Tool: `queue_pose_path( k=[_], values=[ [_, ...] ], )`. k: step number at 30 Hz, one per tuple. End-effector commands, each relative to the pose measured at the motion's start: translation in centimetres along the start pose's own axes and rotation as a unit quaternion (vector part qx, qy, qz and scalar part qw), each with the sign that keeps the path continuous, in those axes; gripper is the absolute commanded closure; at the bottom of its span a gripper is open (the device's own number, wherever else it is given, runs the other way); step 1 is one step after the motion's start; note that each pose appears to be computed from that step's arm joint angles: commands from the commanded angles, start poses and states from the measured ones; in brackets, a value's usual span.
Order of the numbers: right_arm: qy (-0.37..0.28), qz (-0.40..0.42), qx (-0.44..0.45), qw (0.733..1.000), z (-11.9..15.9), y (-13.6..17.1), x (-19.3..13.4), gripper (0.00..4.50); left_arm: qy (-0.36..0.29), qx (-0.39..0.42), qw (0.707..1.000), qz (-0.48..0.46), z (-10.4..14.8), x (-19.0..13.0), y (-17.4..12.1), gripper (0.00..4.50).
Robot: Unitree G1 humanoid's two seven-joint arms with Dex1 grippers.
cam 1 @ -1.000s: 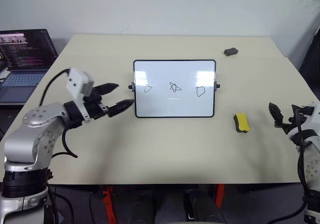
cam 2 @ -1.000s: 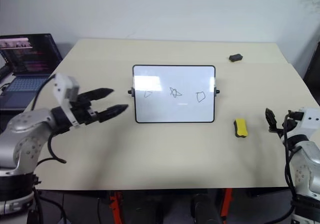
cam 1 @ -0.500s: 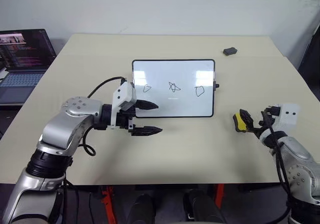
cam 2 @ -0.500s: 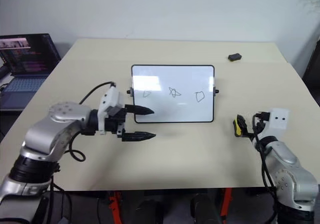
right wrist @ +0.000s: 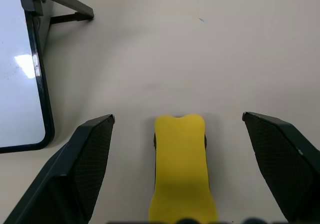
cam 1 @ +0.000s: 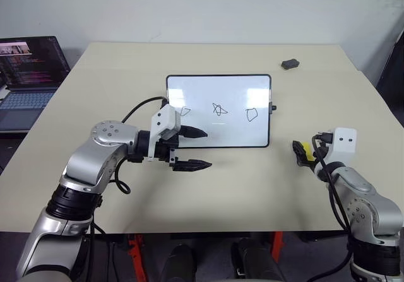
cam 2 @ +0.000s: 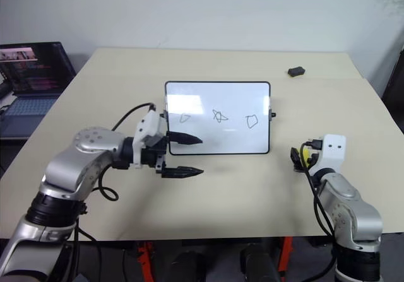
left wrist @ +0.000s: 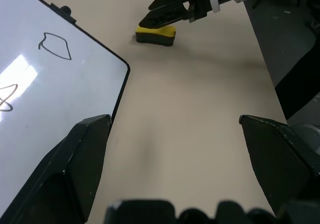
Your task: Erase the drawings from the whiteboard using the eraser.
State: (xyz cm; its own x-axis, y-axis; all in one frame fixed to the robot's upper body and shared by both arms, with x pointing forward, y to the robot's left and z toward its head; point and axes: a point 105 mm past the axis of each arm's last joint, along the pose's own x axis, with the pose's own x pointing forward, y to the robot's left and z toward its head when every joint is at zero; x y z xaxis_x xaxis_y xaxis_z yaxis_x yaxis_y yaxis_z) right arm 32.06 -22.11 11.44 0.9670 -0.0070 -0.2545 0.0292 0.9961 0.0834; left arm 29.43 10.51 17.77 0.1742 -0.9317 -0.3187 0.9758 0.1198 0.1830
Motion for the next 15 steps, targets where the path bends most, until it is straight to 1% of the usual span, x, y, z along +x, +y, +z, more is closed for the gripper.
queue_pose_path(
  k=[1,6,15],
  values=[
    [-0.007,0.002,-0.008,1.0,0.5,0.0,0.2,0.01,-0.004,0.024,1.0,-0.006,0.9,0.3,-0.1,0.0],
    [0.004,0.001,-0.015,1.0,-0.1,0.0,1.0,0.01,-0.008,0.031,0.999,0.015,1.2,0.6,0.8,0.0],
    [0.003,-0.005,-0.017,1.0,-0.2,-0.5,1.5,0.01,-0.006,0.031,0.999,0.02,0.9,0.6,1.0,0.0]
  ],
)
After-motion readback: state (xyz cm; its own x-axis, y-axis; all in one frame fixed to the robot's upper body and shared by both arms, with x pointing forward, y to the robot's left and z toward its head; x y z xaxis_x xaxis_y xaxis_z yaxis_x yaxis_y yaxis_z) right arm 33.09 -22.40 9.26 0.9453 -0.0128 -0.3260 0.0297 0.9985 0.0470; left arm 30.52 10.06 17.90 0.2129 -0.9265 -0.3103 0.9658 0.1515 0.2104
